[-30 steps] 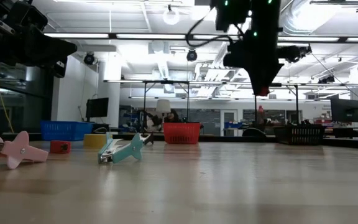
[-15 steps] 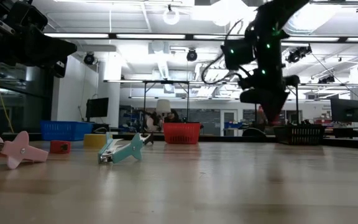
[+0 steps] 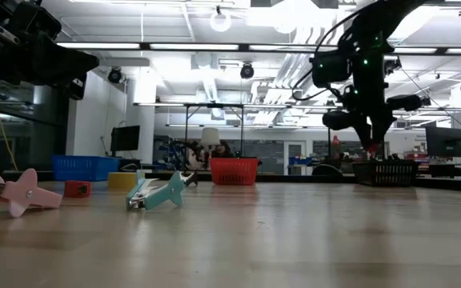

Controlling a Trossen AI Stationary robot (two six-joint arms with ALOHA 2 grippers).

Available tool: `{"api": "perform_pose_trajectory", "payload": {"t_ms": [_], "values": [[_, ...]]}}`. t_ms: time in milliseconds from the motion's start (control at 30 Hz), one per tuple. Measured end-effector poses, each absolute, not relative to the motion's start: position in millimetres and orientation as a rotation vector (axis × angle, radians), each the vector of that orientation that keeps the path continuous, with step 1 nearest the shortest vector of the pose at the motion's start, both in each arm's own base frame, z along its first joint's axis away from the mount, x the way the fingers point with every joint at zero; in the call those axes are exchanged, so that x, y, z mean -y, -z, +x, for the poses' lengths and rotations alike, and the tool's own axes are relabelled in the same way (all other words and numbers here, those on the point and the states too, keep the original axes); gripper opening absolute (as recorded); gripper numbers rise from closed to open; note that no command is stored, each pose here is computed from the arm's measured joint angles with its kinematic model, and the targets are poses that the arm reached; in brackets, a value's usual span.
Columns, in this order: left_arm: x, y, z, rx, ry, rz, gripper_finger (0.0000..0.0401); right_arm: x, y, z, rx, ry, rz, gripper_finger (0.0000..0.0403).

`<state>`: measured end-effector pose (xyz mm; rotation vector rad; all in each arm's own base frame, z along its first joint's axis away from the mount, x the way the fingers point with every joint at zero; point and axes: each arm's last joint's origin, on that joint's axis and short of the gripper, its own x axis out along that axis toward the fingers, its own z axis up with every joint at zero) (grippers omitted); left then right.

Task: Pick and place Stapler, Stapler remover, tape
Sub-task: Put the right red stapler into the black bin

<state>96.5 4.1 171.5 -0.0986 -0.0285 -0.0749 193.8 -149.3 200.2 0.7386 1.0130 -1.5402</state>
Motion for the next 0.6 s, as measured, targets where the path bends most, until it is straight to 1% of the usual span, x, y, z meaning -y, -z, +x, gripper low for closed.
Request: {"api": "perform_pose_trajectory", "payload": {"t_ms": [267, 433, 600], "values": [[-4, -172, 97, 0.028, 0.075, -0.099, 0.0001, 161, -185, 175, -0.88, 1.717, 0.916, 0.007], [-4, -172, 97, 0.029, 0.075, -0.099, 0.0001, 167, -184, 170, -0.791, 1.796, 0.951, 0.0077], [-4, -172, 97, 0.028, 0.075, -0.099, 0.0001, 176, -185, 167, -0.714, 1.839, 0.954, 0.0073]]}}
